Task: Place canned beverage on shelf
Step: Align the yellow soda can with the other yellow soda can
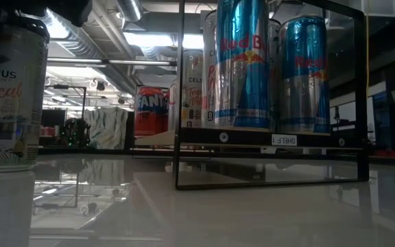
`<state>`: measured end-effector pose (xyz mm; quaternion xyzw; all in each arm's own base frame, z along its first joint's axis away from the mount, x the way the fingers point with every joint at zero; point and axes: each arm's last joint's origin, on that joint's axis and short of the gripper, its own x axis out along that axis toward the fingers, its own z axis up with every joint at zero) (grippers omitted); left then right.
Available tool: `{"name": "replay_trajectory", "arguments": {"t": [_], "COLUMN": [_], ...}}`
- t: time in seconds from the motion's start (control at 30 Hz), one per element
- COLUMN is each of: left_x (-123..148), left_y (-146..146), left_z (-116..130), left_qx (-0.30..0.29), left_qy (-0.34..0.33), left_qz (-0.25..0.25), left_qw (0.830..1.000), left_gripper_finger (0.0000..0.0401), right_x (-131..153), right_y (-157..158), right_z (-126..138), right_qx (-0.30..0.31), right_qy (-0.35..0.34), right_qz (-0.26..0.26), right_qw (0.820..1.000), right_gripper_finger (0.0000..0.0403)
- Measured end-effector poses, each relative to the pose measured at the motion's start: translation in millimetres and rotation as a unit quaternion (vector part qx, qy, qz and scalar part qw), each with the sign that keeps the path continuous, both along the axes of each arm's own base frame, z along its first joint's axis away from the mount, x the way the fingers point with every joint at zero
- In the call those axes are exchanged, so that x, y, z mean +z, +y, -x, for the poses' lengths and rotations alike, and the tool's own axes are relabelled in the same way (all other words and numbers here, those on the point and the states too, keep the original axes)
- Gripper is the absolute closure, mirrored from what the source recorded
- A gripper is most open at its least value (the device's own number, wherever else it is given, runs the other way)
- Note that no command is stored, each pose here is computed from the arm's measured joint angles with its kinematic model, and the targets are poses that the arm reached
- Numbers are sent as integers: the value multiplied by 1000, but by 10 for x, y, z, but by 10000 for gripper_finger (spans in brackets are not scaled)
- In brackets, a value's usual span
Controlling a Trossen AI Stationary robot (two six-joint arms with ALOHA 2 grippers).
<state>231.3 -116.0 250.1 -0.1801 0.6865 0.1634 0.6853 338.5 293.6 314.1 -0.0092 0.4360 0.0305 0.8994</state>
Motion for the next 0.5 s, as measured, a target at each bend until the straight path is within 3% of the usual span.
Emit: {"name": "replay_trajectory", "arguments": {"t": [0.33,0.5], "left_x": [1,152], "left_y": [-1,-20], "left_z": [1,-50], "left_qx": [-24,-53], "left_qy": [1,-27], "left_qz": [2,0], "left_qw": [1000,998], "left_gripper_finger": [81,81], "right_x": [0,0], "right_y": [0,0], "right_z": [0,0], "right_qx": [0,0], "right_qy": [0,0], "right_qz": [0,0], "right_qw": [1000,1000], "right_gripper_finger": [35,35]}}
